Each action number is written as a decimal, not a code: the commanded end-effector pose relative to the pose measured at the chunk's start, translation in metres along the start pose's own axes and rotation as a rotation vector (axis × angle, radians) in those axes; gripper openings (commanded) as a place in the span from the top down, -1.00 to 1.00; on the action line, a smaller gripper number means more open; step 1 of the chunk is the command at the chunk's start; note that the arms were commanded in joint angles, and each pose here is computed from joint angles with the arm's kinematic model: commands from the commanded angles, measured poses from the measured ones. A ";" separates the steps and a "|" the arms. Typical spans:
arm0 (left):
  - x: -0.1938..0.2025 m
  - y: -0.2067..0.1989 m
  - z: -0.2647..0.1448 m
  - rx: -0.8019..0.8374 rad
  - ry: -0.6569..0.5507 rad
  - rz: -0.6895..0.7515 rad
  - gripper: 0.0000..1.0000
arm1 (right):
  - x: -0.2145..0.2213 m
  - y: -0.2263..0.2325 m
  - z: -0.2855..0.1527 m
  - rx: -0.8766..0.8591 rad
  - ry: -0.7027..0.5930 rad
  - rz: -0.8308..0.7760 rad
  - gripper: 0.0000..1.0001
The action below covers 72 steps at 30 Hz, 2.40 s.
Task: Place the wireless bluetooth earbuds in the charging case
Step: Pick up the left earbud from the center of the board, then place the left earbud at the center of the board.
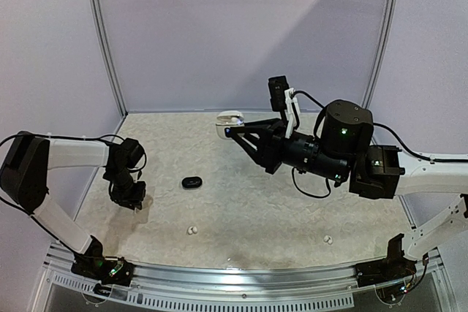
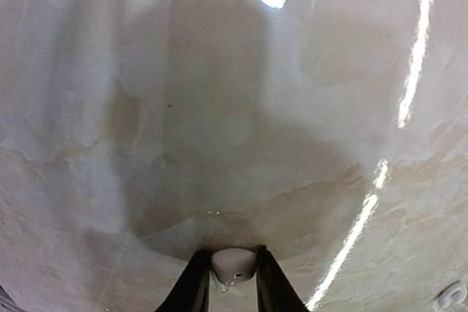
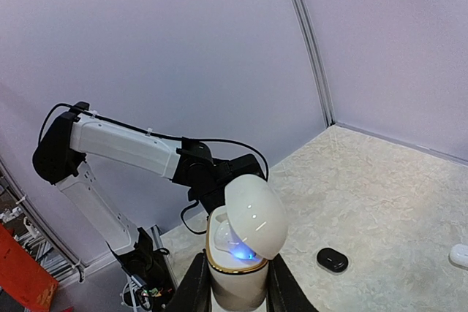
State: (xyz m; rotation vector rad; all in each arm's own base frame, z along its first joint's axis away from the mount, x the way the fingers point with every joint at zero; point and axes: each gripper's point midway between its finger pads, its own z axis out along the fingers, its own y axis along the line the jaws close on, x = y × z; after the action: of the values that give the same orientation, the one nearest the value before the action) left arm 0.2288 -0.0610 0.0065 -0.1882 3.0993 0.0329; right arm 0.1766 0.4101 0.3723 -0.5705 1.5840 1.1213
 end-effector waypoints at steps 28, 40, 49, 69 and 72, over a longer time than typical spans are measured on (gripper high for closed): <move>0.001 -0.233 -0.057 0.239 -0.133 0.516 1.00 | -0.023 -0.023 -0.033 0.123 -0.065 0.036 1.00; 0.032 -0.300 -0.008 0.220 -0.080 0.667 0.96 | -0.035 -0.036 -0.066 0.192 -0.088 0.017 1.00; 0.038 -0.292 0.007 0.191 -0.032 0.648 0.49 | -0.032 -0.039 -0.066 0.210 -0.072 0.009 1.00; 0.030 -0.327 -0.126 0.423 -0.170 0.740 -0.99 | -0.045 -0.036 -0.067 0.221 -0.080 -0.002 1.00; 0.038 -0.325 -0.167 0.500 -0.211 0.798 -0.99 | -0.052 -0.037 -0.069 0.237 -0.092 -0.013 1.00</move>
State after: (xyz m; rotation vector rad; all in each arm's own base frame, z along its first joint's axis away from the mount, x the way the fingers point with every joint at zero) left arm 0.2393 -0.3883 0.0951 0.8705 2.7775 -0.4686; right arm 0.1855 0.3316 0.3909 -0.3934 1.6217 0.9587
